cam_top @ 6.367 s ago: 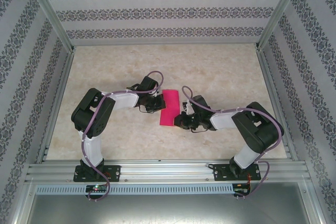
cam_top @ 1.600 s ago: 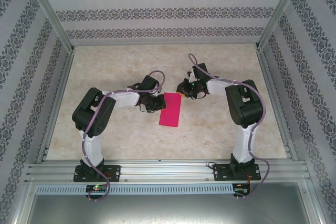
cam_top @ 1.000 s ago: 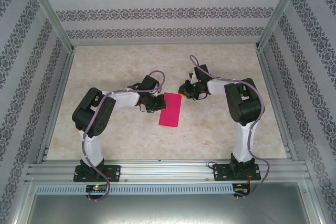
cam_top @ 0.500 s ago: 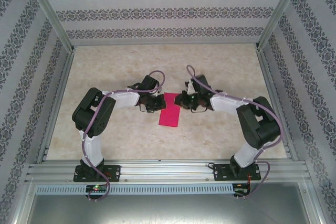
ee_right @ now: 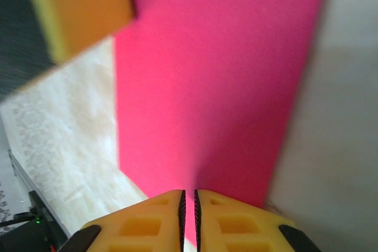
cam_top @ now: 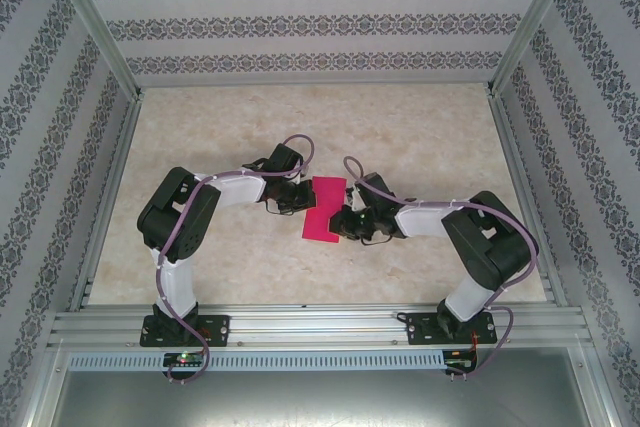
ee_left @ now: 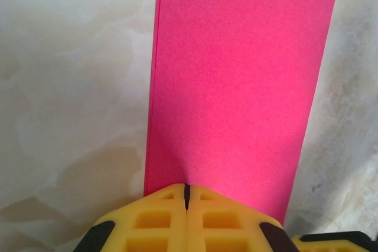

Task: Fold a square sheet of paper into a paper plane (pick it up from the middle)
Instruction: Fold the square sheet of paper in half at the center of the table.

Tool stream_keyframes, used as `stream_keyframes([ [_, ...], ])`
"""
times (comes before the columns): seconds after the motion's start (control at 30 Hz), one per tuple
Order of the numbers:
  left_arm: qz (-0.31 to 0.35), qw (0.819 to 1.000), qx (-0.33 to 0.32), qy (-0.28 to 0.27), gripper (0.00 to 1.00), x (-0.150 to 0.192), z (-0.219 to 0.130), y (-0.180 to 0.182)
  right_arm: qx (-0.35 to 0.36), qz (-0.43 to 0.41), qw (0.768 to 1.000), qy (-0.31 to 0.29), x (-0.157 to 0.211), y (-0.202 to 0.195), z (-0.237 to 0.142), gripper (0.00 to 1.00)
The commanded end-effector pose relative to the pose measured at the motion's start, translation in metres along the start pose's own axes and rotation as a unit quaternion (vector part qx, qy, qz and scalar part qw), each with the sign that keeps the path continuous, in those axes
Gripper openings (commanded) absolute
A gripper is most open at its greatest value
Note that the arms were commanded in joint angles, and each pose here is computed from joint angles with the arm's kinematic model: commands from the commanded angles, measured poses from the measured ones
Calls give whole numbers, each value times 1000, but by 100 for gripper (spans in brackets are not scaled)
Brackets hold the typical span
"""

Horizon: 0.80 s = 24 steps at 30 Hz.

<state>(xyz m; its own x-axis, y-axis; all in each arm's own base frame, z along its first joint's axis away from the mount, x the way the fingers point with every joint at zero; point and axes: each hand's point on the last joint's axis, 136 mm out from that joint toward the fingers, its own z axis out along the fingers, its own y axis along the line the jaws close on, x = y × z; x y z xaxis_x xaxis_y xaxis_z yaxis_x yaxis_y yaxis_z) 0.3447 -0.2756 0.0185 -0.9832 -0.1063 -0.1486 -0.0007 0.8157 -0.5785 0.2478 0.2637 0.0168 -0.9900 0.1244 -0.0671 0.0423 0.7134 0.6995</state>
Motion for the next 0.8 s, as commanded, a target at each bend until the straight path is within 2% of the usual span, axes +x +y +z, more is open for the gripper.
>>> stream_keyframes([
  [0.0,-25,995,-79,55,0,39,14,47,27,15,999,16,13,-24,9,16],
  [0.13,-25,995,-81,56,0,38,14,47,24,11,1000,4,10,-18,1,16],
  [0.37,-25,995,-80,54,0,37,13,45,-19,-26,999,-12,7,24,-17,18],
  [0.47,-26,995,-78,54,0,37,13,44,-22,-22,1000,-4,12,22,-10,18],
  [0.77,-27,995,-75,54,0,38,11,42,18,11,999,27,32,-21,14,18],
])
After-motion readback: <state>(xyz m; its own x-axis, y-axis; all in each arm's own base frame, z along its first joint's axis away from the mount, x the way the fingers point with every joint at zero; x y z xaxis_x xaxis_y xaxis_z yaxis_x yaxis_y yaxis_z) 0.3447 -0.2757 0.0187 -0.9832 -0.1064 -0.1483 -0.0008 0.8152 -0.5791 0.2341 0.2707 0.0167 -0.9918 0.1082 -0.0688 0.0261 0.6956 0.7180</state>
